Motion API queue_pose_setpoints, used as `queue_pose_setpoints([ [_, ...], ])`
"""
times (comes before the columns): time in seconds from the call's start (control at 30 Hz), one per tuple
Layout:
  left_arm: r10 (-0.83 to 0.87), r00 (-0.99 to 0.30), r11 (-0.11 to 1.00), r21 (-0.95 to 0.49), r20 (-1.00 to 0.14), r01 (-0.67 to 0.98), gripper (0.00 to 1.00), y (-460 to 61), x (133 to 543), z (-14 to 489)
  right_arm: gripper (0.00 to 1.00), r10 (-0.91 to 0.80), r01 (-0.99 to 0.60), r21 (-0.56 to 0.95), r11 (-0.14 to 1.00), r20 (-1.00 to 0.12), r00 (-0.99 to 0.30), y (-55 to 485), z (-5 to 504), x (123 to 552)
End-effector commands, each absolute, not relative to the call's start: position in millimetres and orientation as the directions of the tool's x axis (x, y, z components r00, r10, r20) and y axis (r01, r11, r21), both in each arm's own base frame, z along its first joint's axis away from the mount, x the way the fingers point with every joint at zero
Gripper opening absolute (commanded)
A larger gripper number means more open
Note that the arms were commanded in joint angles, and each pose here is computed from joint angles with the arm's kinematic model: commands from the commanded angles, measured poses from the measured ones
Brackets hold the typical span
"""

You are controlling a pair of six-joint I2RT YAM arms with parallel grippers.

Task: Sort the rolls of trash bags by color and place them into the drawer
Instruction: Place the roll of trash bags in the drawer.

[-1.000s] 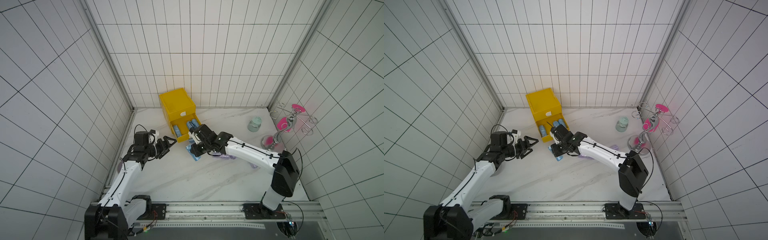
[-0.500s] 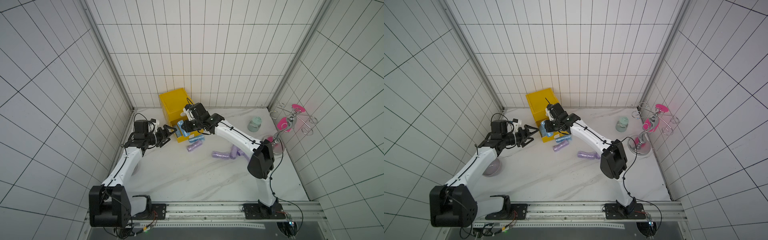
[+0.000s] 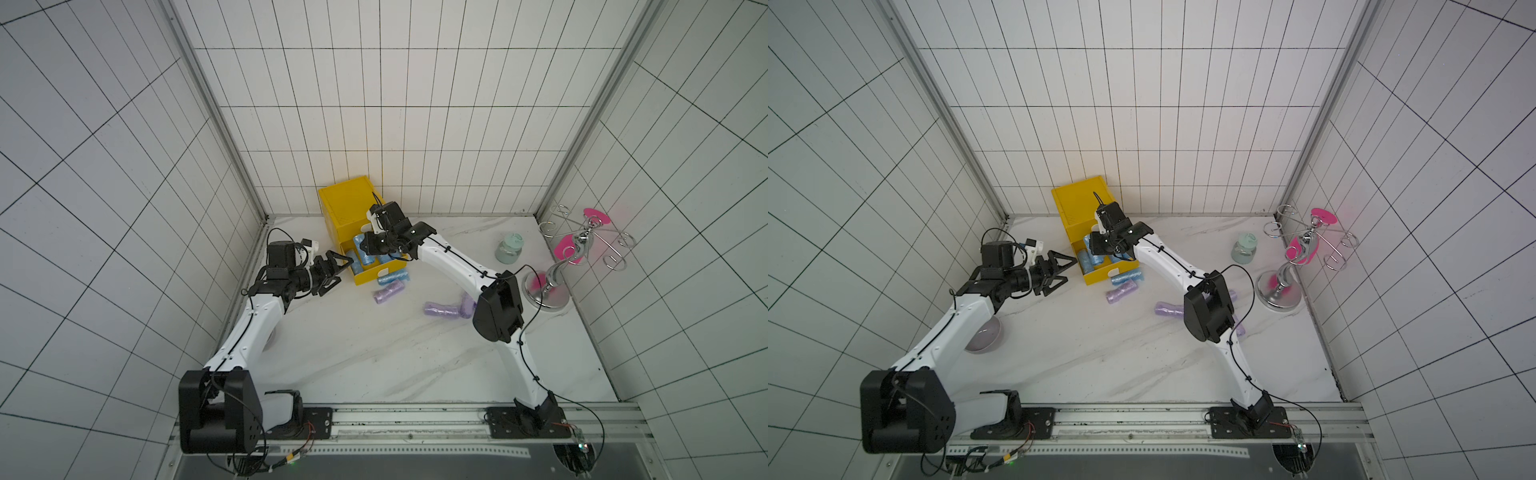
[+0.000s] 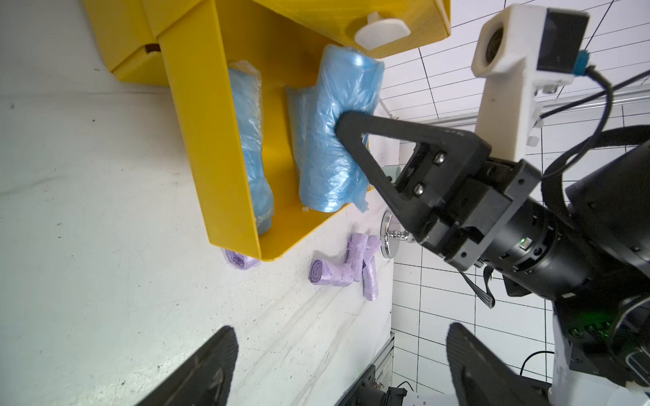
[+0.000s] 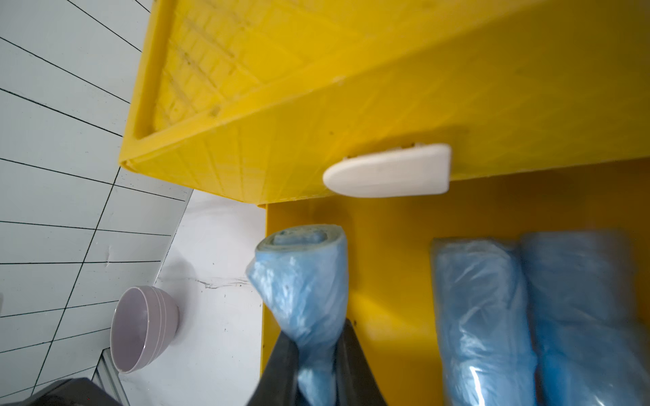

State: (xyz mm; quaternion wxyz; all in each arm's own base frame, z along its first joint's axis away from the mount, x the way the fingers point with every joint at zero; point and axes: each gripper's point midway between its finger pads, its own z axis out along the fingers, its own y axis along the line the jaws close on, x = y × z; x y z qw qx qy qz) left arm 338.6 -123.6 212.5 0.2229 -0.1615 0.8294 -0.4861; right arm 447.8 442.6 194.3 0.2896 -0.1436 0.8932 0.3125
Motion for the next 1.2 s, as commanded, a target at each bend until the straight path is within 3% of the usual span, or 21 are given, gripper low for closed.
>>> queue_pose_setpoints([
  [0.0,-0.473,-0.849,0.474,-0.88,-0.237,-0.018,0.92,-123.9,337.8,214.5,0.26,-0.042,-0.442,0.515,0.735,-0.615,-0.787,448.6,209.8,453.8],
  [0.13,-0.474,-0.848,0.475,-0.88,-0.238,-0.018,0.92,-123.6,336.5,215.4,0.48,-0.046,-0.452,0.511,0.731,-0.624,-0.78,445.1,219.3,449.8],
  [0.27,-0.479,-0.841,0.5,-0.866,-0.252,-0.026,0.92,-120.8,334.1,214.2,0.55,-0.041,-0.475,0.501,0.723,-0.655,-0.754,438.5,243.4,443.7],
  [0.47,-0.462,-0.843,0.549,-0.835,-0.276,-0.027,0.92,-124.0,320.6,208.6,0.5,-0.007,-0.482,0.483,0.731,-0.701,-0.713,412.0,279.6,432.4],
  [0.67,-0.431,-0.857,0.583,-0.812,-0.284,-0.024,0.92,-136.1,303.2,198.2,0.37,0.055,-0.399,0.495,0.772,-0.677,-0.734,350.9,267.8,419.5],
  [0.93,-0.421,-0.866,0.604,-0.796,-0.27,-0.045,0.92,-144.3,285.9,180.0,0.32,0.185,-0.21,0.585,0.784,-0.542,-0.82,272.6,189.0,405.0],
  [1.17,-0.42,-0.875,0.603,-0.795,-0.239,-0.072,0.92,-148.5,276.3,165.3,0.33,0.248,-0.068,0.694,0.717,-0.345,-0.905,268.9,113.8,417.3],
])
